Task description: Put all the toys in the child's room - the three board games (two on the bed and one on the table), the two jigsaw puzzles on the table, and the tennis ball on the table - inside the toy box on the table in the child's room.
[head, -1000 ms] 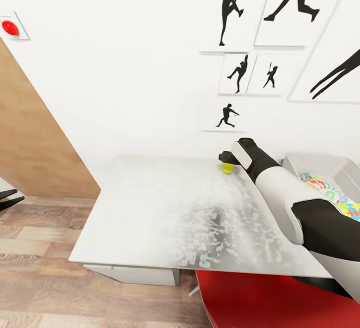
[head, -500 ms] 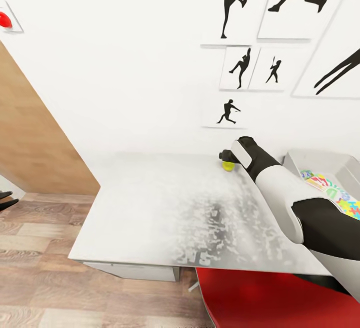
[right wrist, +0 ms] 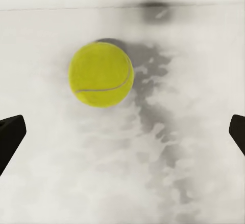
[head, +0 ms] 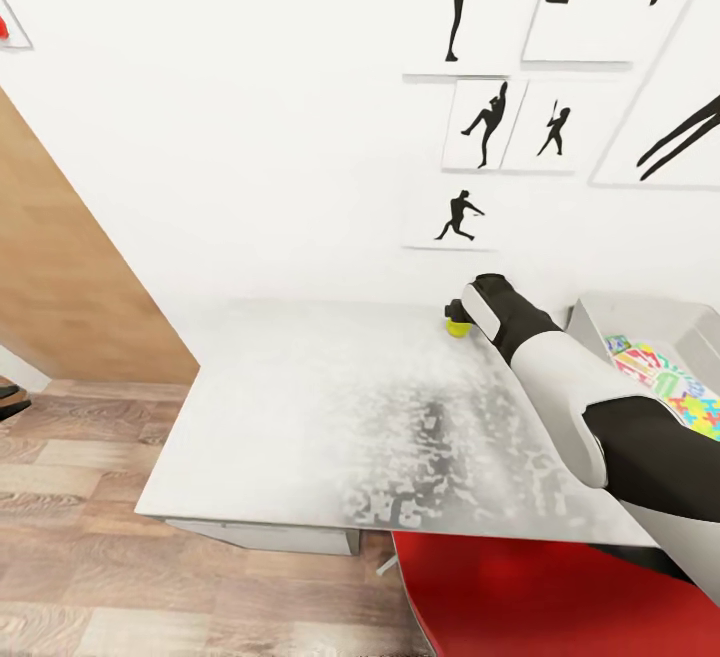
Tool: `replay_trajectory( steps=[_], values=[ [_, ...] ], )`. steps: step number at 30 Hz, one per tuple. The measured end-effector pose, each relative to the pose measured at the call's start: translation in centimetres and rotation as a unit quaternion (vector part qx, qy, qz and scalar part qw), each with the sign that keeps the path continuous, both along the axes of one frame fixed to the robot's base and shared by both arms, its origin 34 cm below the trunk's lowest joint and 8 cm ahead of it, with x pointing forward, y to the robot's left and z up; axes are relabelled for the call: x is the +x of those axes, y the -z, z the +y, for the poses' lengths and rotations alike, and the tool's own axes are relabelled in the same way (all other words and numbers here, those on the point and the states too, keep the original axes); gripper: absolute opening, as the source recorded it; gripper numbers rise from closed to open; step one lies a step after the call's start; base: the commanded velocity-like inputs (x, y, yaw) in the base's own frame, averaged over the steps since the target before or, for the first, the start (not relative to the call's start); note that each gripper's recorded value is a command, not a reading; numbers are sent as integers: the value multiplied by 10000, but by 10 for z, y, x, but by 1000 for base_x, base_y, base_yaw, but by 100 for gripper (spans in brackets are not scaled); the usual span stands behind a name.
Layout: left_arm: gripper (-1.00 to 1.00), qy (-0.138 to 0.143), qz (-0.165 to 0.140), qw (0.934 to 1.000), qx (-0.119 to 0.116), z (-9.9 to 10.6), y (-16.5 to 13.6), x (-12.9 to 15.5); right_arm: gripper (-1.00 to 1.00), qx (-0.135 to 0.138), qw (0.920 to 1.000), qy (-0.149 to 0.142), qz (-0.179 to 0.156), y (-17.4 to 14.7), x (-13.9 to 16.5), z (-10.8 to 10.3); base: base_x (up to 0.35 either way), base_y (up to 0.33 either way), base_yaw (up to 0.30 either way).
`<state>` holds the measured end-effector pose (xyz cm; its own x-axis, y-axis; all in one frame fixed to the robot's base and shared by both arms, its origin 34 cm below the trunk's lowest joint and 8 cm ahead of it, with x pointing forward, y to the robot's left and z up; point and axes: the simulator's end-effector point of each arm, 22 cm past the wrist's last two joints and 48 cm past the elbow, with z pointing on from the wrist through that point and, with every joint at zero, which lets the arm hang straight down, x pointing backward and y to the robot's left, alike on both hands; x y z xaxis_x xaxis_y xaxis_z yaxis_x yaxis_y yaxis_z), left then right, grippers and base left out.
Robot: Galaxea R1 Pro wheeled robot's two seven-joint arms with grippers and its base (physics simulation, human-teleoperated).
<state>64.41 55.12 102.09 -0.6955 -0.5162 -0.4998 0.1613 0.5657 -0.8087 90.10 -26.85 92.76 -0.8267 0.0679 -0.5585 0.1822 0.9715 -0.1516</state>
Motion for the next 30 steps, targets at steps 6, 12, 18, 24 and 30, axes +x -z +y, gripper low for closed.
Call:
replay_trajectory(
  steps=[6, 12, 18, 24, 30],
  values=[
    [100, 0, 49, 10000, 2, 0, 5, 0, 100, -2, 10000, 0, 46, 8, -1, 0, 0, 0, 0],
    [100, 0, 99, 10000, 7, 0, 10, 0, 100, 2, 10000, 4, 92, 15, -1, 0, 0, 0, 0],
    [100, 2, 149, 9999, 5, 0, 16, 0, 100, 2, 9999, 6, 135, 23, -2, 0, 0, 0, 0],
    [100, -1, 193, 9998, 2, 0, 21, 0, 100, -6, 9999, 7, 158, 27, -1, -1, 0, 0, 0],
    [100, 78, 142, 9999, -48, -8, 22, 6, 100, -4, 9999, 3, 130, 25, 5, -1, 0, 0, 0]
  ],
)
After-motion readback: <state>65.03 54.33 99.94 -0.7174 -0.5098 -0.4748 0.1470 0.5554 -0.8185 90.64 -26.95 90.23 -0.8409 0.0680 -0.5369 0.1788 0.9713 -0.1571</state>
